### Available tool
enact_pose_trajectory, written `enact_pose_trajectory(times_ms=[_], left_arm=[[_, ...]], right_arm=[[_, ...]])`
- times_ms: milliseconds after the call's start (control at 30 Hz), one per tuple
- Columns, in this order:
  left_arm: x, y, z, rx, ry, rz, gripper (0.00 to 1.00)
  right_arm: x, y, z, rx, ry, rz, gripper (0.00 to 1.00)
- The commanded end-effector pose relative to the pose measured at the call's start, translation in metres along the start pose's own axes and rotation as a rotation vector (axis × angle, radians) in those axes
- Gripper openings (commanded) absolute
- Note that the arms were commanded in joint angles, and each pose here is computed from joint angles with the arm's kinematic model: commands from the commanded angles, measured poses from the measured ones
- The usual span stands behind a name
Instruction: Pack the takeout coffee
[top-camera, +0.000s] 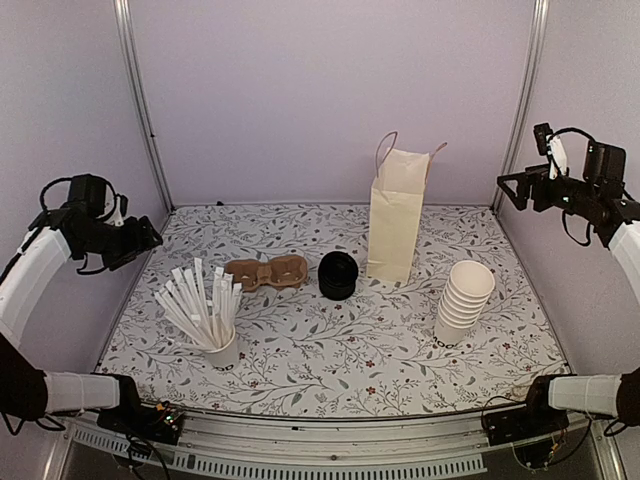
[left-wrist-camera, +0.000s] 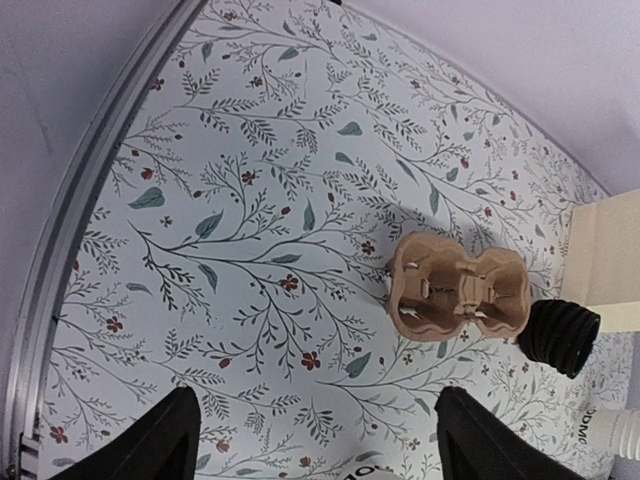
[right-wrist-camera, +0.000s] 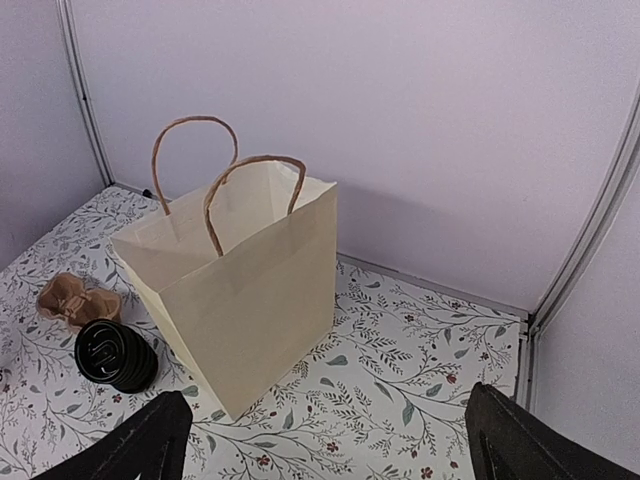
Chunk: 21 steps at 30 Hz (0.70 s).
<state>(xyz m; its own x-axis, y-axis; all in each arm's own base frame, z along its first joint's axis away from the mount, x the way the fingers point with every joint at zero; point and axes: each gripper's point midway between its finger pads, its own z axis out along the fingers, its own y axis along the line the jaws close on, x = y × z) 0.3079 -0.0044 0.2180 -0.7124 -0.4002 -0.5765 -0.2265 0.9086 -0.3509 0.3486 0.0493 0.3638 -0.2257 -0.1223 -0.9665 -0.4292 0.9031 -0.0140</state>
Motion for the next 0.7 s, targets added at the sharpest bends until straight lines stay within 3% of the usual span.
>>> enact_pose_trajectory(times_ms=[0,133,167,200,267,367,533,600,667], left_arm=[[-0.003,-0.024,0.002,0.148,-0.011,0.028,0.78],[-0.024,-0.075,-0.029,0.311,-0.110,0.198,0.66],[-0.023,-0.089,-0.034,0.340,-0.111,0.259,0.55],[-0.016,-0.099,-0.035,0.348,-0.081,0.311,0.43],[-0.005,-0.101,-0.027,0.297,-0.002,0.343,0.40],[0.004,-0.086,-0.019,0.175,0.057,0.334,0.46],[-0.015,-0.014,-0.032,-0.128,-0.039,0.193,0.66],[-0.011,0.005,-0.029,-0.180,-0.042,0.134,0.78],[0.006,0.020,-0.011,-0.169,0.025,0.059,0.81]], right_arm=[[0.009,-0.001,0.008,-0.019,0.005,0.005,0.99],[0.032,0.009,0.018,-0.097,0.043,-0.007,0.99],[0.036,0.014,0.019,-0.135,0.049,-0.011,0.99],[0.041,0.020,0.019,-0.169,0.054,-0.022,0.99],[0.047,0.031,0.018,-0.232,0.057,-0.035,0.99],[0.055,0.037,0.017,-0.268,0.059,-0.055,0.99],[0.064,0.039,0.017,-0.271,0.071,-0.057,0.99],[0.066,0.044,0.016,-0.301,0.069,-0.049,0.99],[0.065,0.051,0.013,-0.342,0.063,-0.043,0.99]])
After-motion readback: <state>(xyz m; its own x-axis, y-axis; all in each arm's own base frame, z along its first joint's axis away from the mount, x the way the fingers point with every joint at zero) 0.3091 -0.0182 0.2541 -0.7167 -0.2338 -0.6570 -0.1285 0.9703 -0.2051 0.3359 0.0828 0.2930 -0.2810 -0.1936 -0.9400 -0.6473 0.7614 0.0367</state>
